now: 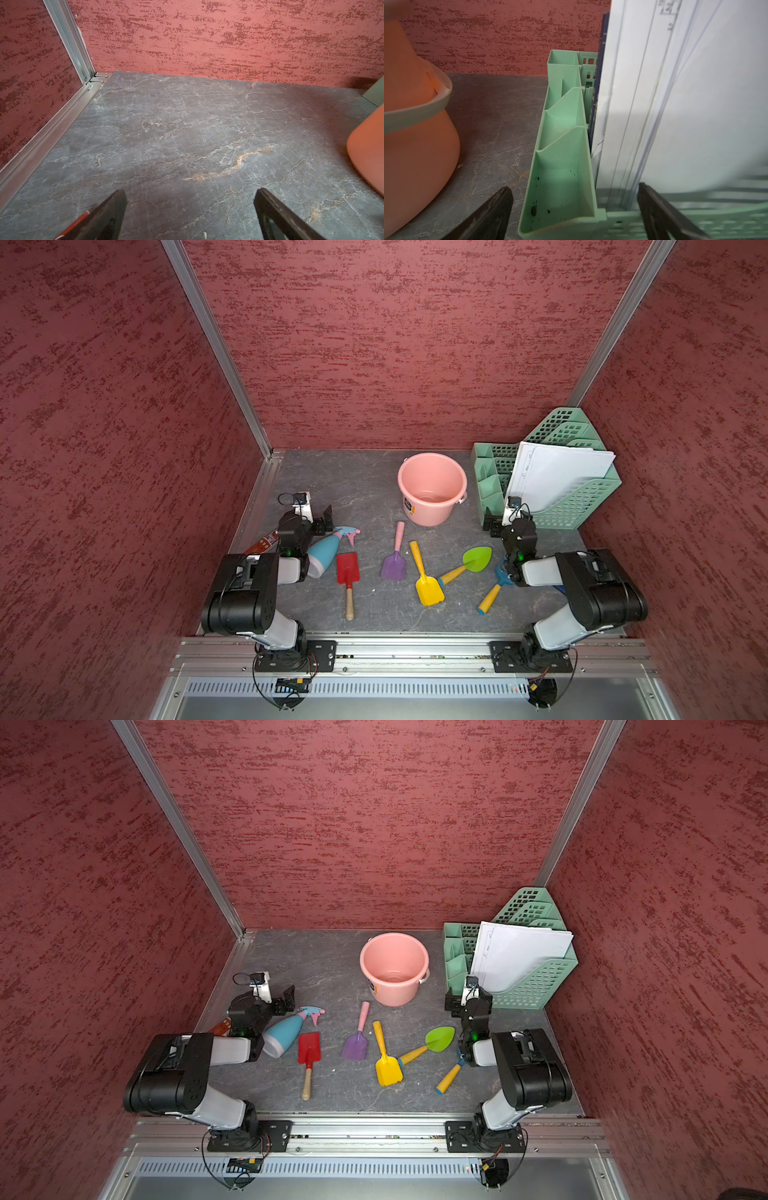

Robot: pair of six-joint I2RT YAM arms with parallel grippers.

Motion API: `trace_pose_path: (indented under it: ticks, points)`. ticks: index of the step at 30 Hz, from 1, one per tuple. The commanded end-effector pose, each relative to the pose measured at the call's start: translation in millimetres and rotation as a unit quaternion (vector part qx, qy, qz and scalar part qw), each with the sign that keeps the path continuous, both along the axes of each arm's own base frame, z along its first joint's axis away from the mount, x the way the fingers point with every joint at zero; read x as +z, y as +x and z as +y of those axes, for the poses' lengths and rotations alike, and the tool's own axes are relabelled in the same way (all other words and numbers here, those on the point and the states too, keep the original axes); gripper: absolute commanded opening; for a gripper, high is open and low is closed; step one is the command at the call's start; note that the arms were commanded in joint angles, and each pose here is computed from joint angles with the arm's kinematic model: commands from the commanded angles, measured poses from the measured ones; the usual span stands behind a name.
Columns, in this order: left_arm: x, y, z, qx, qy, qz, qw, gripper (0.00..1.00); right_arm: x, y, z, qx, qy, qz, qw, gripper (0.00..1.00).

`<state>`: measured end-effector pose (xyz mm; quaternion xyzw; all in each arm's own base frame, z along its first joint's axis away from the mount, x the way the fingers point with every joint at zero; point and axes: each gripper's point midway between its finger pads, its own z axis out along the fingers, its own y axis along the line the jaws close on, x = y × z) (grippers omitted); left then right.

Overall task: Organize the gardening tools
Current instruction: Pick up the gardening tool from the center of the board.

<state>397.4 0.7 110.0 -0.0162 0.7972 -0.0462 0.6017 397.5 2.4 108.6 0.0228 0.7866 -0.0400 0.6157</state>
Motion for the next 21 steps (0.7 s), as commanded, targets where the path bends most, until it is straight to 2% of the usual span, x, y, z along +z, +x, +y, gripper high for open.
trace_pose_path:
  ticks: [1, 5, 9, 12, 16, 21]
  points:
    - [3.5, 3.9, 0.2, 0.0, -0.001, -0.004, 1.0, 1.0, 11.1, 3.4, 0.8, 0.005, 0.009, -0.014, 1.0, 0.98]
    - [12.4, 9.1, 0.4, 0.0, -0.002, 0.016, 1.0, 1.0, 25.6, -0.8, -5.9, -0.015, 0.008, -0.014, 1.0, 0.99]
    - [16.4, 10.8, -2.6, -0.004, 0.003, 0.038, 0.999, 1.0, 55.7, -13.4, -9.3, -0.038, 0.008, -0.031, 0.999, 0.99]
    - [19.5, 7.9, -6.9, 0.002, 0.016, 0.054, 0.998, 1.0, 61.3, -26.8, -11.4, -0.059, 0.055, -0.002, 0.997, 0.98]
    - [20.3, -0.4, -14.8, 0.005, 0.033, 0.09, 0.995, 1.0, 72.3, -49.9, -9.0, -0.075, 0.068, 0.034, 0.994, 0.98]
    - [40.9, -14.4, -28.5, 0.002, 0.042, 0.098, 0.994, 1.0, 89.5, -80.2, -0.3, -0.07, 0.108, 0.063, 0.99, 0.99]
